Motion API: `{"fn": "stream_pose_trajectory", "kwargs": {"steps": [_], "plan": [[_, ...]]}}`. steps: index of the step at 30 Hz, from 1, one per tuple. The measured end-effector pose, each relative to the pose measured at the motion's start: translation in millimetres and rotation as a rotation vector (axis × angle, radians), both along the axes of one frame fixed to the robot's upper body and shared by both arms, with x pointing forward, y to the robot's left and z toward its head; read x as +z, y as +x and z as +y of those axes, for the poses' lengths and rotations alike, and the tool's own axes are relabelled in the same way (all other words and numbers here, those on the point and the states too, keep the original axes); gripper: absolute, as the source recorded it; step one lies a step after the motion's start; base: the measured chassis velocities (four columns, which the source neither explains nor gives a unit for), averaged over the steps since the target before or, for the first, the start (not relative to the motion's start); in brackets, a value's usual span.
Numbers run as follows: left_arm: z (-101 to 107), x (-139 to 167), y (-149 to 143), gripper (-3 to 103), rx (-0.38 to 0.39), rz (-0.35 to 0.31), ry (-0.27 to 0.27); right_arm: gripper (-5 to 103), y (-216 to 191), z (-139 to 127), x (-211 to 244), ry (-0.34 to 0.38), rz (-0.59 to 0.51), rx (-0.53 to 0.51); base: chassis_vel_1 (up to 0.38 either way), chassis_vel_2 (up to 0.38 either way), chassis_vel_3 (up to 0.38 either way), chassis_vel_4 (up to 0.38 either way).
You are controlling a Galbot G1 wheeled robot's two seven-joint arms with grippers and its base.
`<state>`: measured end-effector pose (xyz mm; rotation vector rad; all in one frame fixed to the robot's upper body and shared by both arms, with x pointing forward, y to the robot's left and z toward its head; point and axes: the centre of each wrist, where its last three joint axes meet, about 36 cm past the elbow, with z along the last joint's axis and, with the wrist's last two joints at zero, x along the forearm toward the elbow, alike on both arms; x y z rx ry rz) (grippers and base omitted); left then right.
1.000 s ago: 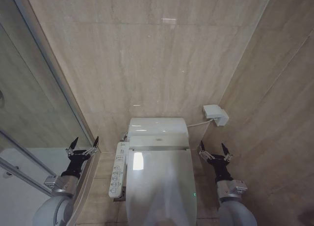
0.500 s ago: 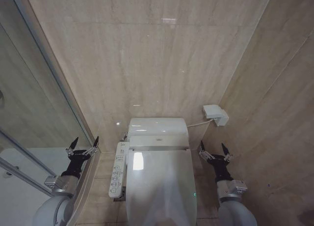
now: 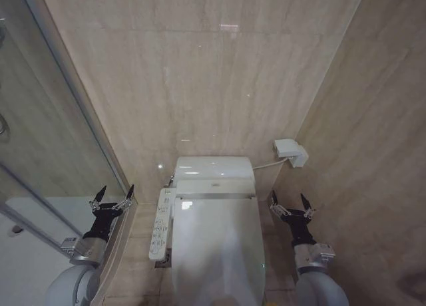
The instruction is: Open the toilet lid, clean the toilet bowl with a toilet brush, close the toilet lid, and flush.
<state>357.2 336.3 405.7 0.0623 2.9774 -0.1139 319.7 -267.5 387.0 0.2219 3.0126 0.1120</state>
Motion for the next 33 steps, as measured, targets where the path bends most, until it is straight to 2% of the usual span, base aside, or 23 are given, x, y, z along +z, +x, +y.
{"fn": "stream_pose_trajectory", "kwargs": {"steps": [33], "plan": [[0.0,-0.1,0.0,100,0.000,0.000,0.000,100,0.0,0.0,0.0,0.000,0.000,0.000,0.035,-0.026,-0.034,0.030]]}}
